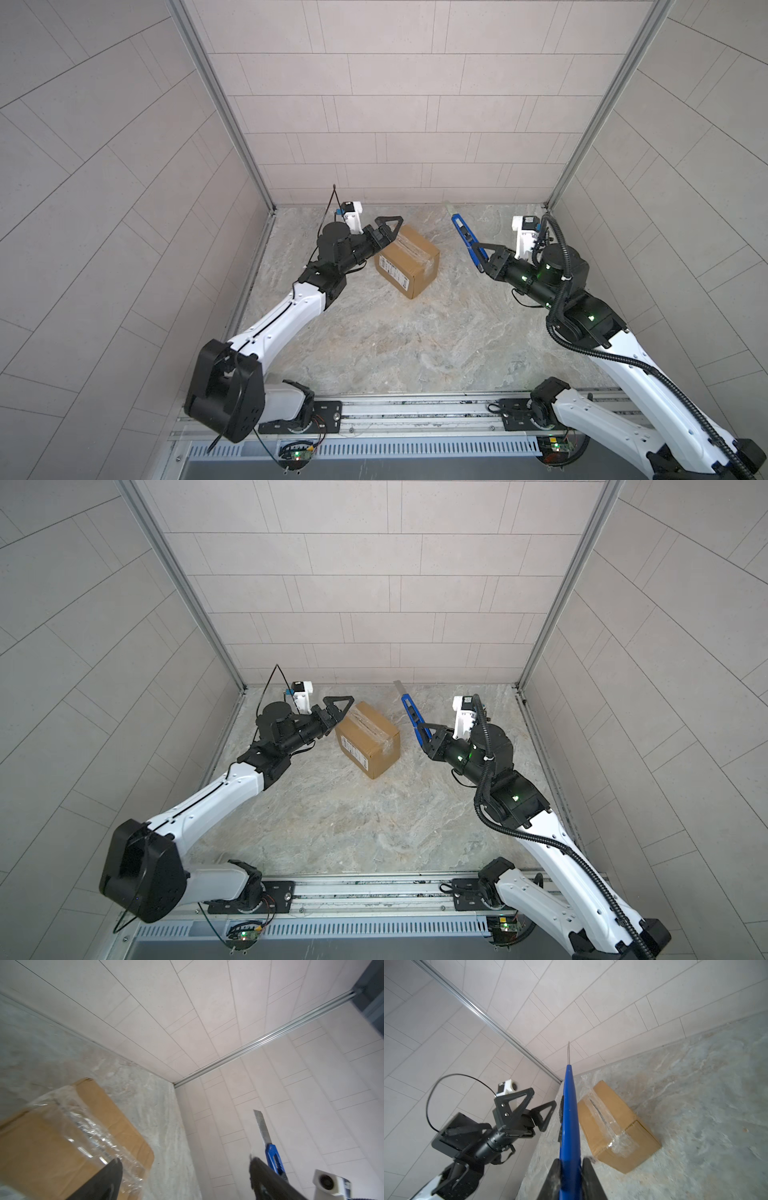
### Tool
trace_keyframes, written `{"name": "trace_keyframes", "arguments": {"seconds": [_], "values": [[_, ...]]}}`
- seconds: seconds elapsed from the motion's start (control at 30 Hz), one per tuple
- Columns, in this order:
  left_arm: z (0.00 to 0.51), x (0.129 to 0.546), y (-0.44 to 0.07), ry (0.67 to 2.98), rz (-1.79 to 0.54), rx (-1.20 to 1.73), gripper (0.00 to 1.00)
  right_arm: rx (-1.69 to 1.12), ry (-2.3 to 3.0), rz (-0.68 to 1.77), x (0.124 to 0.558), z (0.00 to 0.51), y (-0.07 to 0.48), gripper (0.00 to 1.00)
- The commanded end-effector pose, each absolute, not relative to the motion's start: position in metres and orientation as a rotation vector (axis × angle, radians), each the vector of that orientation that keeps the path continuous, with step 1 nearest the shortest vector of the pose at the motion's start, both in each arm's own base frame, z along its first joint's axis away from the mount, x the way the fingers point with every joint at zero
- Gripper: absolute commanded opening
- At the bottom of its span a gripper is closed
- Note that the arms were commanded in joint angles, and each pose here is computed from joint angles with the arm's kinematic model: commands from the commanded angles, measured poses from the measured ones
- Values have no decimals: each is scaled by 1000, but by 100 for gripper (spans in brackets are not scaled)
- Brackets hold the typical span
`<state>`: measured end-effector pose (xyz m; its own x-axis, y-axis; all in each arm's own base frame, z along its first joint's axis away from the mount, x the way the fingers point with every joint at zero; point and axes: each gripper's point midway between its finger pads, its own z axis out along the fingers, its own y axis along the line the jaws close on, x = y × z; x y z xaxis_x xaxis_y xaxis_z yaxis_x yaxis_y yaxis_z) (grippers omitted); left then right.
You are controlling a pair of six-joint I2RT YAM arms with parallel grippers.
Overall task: Unpack the express box
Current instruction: 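Lower the cutter toward the box end while the left gripper grips the box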
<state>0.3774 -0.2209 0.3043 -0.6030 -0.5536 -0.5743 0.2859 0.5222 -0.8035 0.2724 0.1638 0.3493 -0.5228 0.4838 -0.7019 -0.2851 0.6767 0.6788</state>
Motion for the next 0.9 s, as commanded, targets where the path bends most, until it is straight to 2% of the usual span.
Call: {"name": "trace_keyframes", "arguments": {"seconds": [0.0,0.27,0.8,0.87], "values": [[255,363,-191,2092,-821,-135,96,168,2084,908,257,289,159,0],[212,366,-197,2161,-815,-162,95,192,2130,969,249,248,164,0],[184,385,-219,2218,-825,-162,87,288,2050,1087,259,241,161,0],[182,386,-220,2219,-834,-166,87,305,2071,1090,259,228,161,0]]}}
